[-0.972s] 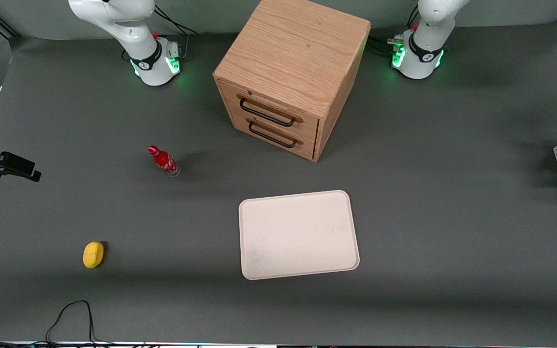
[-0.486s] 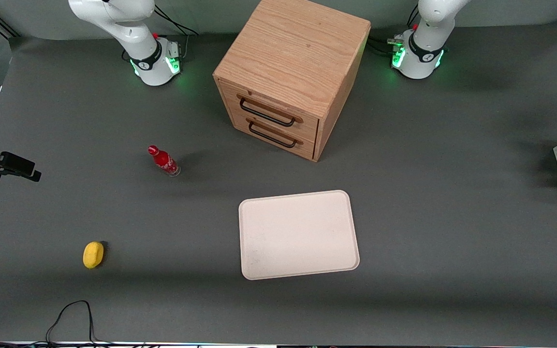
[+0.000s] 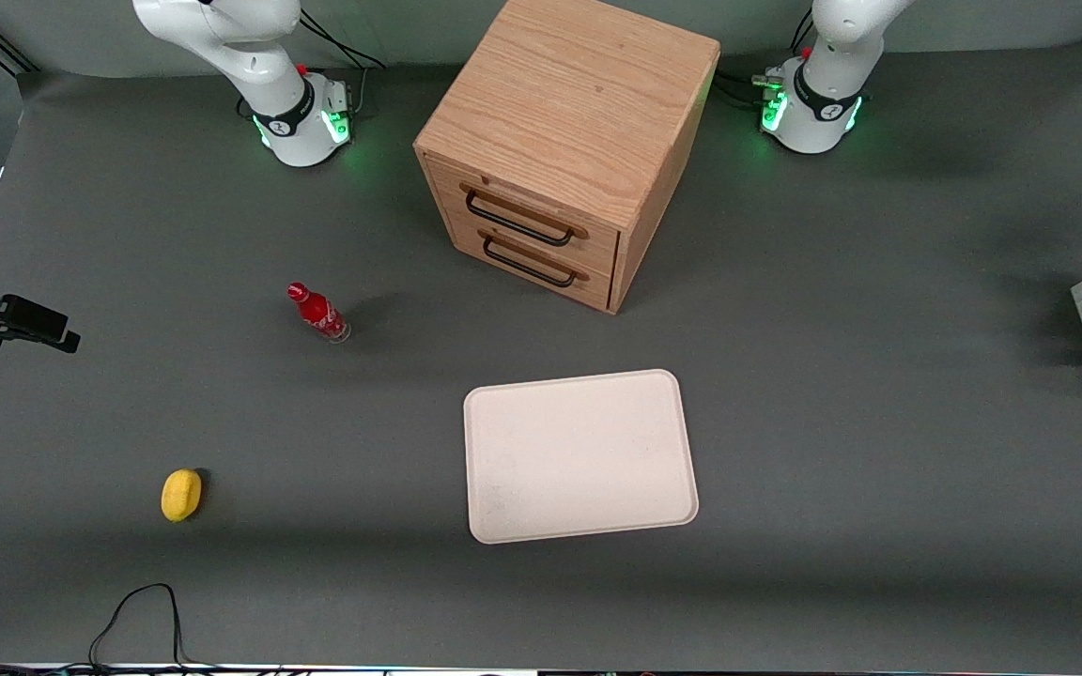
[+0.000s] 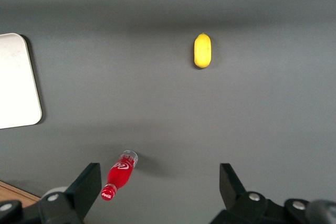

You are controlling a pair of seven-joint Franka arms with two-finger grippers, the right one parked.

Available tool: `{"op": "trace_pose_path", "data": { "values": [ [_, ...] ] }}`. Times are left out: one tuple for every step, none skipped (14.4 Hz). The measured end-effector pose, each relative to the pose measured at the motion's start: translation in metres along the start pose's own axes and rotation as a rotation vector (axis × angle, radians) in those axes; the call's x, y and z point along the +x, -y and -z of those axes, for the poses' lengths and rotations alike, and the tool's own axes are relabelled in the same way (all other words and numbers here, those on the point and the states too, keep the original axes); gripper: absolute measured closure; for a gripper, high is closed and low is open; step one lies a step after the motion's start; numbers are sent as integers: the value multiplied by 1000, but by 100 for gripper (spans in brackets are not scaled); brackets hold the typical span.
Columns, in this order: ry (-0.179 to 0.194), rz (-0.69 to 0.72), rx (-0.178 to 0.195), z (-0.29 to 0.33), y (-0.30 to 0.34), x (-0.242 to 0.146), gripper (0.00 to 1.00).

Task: Place red cookie box on tray
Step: 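Lift the cookie box and carry it toward the white tray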

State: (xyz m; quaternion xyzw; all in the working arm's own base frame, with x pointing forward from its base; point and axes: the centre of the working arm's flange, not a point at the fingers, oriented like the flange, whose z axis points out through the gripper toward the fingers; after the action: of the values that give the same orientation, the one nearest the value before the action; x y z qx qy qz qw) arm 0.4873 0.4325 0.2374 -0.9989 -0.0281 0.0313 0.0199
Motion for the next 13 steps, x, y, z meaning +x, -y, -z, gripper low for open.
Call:
{"op": "trace_pose_path", "data": {
  "values": [
    [-1,-2,0,0,-1,1,96],
    [-3,-4,1,2,-2,2,96],
    [-8,-7,4,5,-2,4,96],
    [-12,-10,6,10,-3,6,96],
    [-9,-15,4,19,-5,6,96],
    [-1,-22,-1,33,-8,7,96],
    [12,-30,-7,53,-13,8,96],
    [29,-39,-15,79,-20,9,96],
    [47,-50,-22,109,-29,9,96],
    [64,-58,-30,143,-38,6,96],
    [81,-64,-37,179,-46,1,96],
    [96,-68,-42,214,-53,-5,96],
    [112,-71,-40,249,-59,-12,96]
  ]
}}
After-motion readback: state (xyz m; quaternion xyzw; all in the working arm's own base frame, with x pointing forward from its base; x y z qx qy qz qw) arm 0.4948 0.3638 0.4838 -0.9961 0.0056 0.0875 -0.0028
